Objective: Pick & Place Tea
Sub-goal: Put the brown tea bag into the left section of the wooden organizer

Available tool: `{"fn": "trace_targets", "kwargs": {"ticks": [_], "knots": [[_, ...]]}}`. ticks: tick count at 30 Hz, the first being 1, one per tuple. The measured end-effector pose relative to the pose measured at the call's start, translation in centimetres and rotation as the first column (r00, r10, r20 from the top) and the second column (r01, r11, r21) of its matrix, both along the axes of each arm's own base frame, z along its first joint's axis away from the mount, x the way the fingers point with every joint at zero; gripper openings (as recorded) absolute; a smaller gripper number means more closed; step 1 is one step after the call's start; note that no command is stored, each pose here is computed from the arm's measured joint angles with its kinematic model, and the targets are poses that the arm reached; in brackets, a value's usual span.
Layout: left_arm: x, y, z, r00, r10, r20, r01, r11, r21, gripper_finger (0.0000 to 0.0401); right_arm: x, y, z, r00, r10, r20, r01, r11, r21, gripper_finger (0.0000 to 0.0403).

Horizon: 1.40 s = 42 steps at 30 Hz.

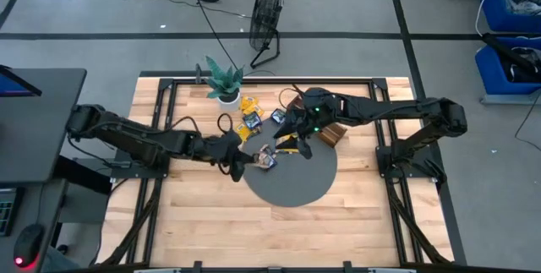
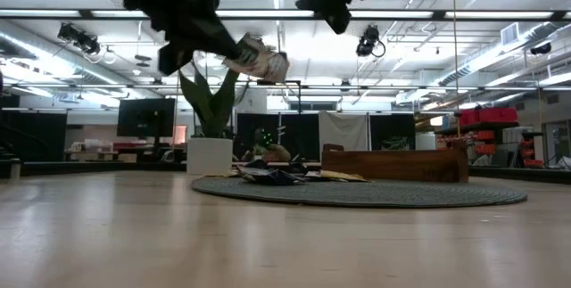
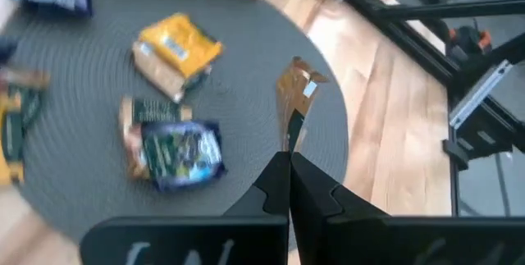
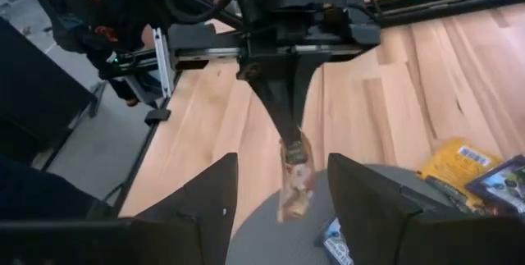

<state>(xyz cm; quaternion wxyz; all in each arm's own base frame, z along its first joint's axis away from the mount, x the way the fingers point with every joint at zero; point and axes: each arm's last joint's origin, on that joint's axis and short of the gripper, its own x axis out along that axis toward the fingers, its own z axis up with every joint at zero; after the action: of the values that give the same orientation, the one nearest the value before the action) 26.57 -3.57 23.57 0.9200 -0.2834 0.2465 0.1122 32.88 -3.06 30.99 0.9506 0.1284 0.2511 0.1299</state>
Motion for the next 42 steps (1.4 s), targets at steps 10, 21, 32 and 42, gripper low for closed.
{"fn": "trace_targets", "kwargs": {"ticks": [10, 21, 32, 42], "knots": [[0.3, 2.0, 3.5, 0.971, -0.142, -0.191, 0.185, 0.955, 0.232, 0.0001, 3.7, -0.9, 2.2, 0.979, 0.067, -0.192, -0.087, 0.992, -0.096, 0.0189], [0.4, 2.7, 6.9, 0.951, -0.203, -0.234, 0.278, 0.891, 0.36, 0.0001, 6.1, -1.4, 3.2, 0.975, 0.037, -0.219, -0.06, 0.994, -0.097, 0.0156], [0.4, 2.8, 7.2, 0.946, -0.211, -0.244, 0.293, 0.878, 0.378, 0.0001, 6.5, -0.4, 2.9, 0.972, 0.041, -0.232, -0.058, 0.996, -0.065, 0.0173], [0.5, 2.8, 7.3, 0.949, -0.216, -0.232, 0.294, 0.873, 0.389, 0.0001, 6.3, -0.5, 2.8, 0.965, -0.006, -0.264, -0.011, 0.998, -0.066, 0.0178]]}}
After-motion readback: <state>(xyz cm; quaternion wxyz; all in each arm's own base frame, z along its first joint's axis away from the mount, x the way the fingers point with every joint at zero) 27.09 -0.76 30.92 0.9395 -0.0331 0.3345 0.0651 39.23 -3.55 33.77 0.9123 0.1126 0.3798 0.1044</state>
